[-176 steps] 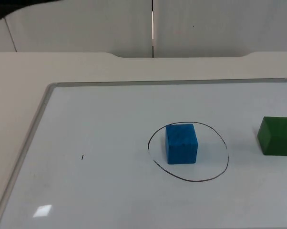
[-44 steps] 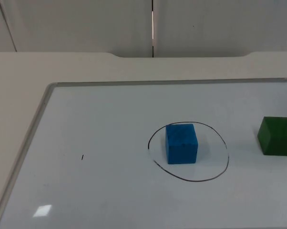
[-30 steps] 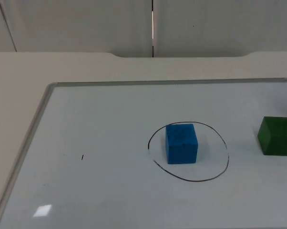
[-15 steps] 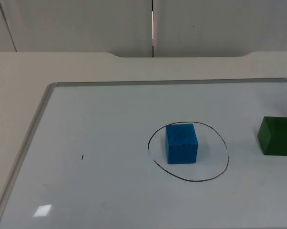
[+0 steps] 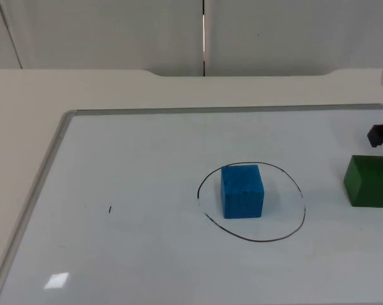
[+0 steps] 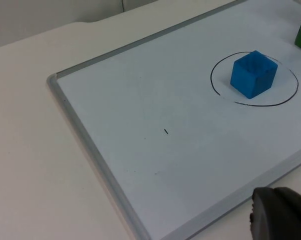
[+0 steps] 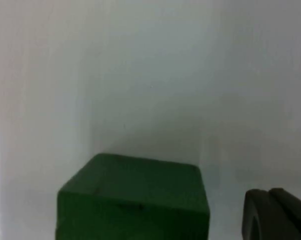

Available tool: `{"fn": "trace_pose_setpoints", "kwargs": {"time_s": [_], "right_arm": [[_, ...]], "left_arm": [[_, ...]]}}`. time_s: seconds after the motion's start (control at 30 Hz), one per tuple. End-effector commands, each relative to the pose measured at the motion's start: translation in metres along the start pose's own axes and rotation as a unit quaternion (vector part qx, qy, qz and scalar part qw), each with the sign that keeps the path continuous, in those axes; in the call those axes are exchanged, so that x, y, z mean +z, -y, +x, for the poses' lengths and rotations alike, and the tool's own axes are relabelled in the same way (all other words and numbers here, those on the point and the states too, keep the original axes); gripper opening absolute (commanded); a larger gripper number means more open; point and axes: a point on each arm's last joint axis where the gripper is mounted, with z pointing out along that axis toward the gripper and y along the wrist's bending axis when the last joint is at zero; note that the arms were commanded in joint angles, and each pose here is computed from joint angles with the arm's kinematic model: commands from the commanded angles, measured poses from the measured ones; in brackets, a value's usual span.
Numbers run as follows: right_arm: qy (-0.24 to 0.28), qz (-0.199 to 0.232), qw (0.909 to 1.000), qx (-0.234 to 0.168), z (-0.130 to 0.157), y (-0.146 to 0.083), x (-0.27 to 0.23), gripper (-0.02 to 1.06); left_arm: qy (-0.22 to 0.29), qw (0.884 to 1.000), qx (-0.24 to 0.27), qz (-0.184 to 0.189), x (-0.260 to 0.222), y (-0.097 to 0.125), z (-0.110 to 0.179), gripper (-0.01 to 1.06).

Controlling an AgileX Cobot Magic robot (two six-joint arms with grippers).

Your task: Push the two cubes into the marked area.

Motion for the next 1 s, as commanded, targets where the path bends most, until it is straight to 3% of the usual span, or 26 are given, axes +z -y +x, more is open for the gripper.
{"fn": "trace_pose_setpoints", "kwargs": {"time_s": [0.0, 0.27, 0.63, 0.97], "right_arm": [[0.011, -0.006, 0.9999, 0.001, -0.003, -0.002, -0.003, 0.0], [-0.016, -0.008, 0.9997, -0.018, 0.002, -0.002, -0.003, 0.0], [-0.003, -0.026, 0.9996, -0.003, -0.001, -0.006, -0.003, 0.0], [-0.005, -0.03, 0.9991, -0.031, 0.005, -0.02, 0.001, 0.0]], "left_arm": [[0.003, 1.0, -0.005, 0.0, 0.001, 0.0, 0.001, 0.0], [0.003, 1.0, -0.005, 0.0, 0.001, 0.0, 0.001, 0.0], [0.003, 1.0, -0.005, 0.0, 0.001, 0.0, 0.001, 0.0], [0.003, 1.0, -0.005, 0.0, 0.001, 0.0, 0.001, 0.0]]}}
